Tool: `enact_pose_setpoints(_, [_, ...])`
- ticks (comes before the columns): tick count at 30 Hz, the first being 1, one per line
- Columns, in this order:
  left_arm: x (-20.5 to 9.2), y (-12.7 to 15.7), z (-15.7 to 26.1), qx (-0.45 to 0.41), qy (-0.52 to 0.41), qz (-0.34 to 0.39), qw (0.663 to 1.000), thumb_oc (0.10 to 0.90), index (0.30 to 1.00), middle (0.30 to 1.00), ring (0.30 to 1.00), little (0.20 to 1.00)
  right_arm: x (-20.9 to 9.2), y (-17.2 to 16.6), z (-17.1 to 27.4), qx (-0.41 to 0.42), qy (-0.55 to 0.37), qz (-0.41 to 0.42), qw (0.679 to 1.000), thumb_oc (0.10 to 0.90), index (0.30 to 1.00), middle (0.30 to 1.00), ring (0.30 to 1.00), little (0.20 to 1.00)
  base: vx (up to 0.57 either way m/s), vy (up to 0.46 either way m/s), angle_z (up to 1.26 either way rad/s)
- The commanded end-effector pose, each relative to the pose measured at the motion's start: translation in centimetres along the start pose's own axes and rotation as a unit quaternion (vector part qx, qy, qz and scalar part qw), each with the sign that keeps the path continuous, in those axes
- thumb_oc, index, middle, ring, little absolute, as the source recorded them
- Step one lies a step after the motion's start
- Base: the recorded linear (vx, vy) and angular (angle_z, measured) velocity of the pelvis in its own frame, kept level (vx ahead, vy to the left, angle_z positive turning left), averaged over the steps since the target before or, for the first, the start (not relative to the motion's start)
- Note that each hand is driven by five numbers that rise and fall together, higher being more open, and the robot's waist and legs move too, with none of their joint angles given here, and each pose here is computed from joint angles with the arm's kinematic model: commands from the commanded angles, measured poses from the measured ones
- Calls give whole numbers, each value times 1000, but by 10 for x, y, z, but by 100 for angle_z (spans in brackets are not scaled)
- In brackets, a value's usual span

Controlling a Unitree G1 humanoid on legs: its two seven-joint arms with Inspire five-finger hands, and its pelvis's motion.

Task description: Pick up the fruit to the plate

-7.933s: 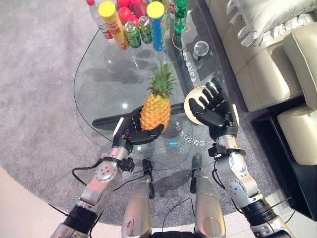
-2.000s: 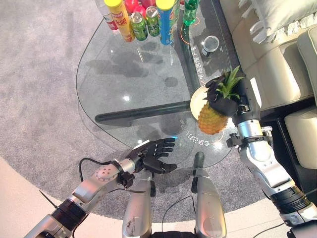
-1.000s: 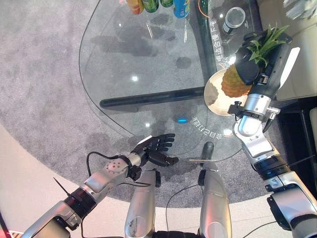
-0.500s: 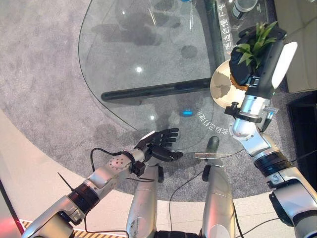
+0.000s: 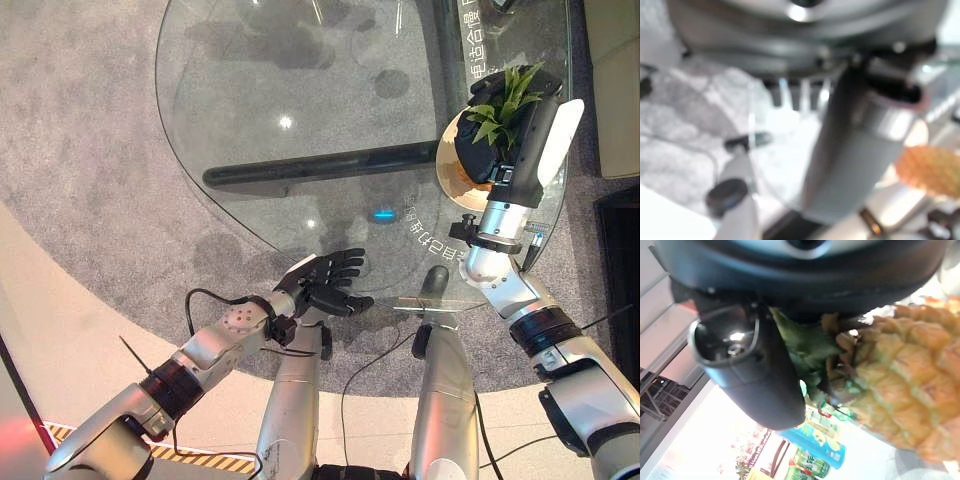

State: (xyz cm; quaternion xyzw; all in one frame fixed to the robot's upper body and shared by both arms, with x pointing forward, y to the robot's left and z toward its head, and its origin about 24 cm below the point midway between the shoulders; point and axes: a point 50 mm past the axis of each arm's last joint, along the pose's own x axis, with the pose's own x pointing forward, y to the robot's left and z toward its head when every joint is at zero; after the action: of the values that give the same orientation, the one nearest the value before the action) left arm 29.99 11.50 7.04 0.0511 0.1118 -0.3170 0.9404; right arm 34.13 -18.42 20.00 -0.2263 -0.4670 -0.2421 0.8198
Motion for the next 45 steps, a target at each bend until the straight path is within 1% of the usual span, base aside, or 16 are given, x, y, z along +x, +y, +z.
enact_pose_setpoints(1, [0,-25,5,-31,-38,-44,998,800,900,900,900,900,44,-7,41,57,-127,-70,988,100,300,300,300,200,9,1,7])
enact_pose_setpoints(5, [0,-25,5,-29,-38,-44,998,800,900,900,900,900,41,-8,33,37,-124,-65,990,100,300,300,300,200,3,0,2])
enact_pose_setpoints(15, [-1,-20,6,-24,-39,-43,998,800,900,900,900,900,40,-17,19,20,-111,-60,992,100,300,300,300,200,0,0,0])
enact_pose_setpoints(21, [-1,-20,10,-24,-48,-41,998,800,900,900,900,900,35,-13,17,7,-110,-44,993,100,300,300,300,200,0,0,0])
enact_pose_setpoints(32, [-1,-22,10,-26,-49,-38,998,800,900,900,900,900,36,-12,22,0,-140,-49,989,100,300,300,300,200,0,0,0])
enact_pose_setpoints(45, [-4,-20,8,-29,-48,-33,998,800,900,900,900,900,51,-16,42,10,-199,-74,977,100,300,300,300,200,0,0,0])
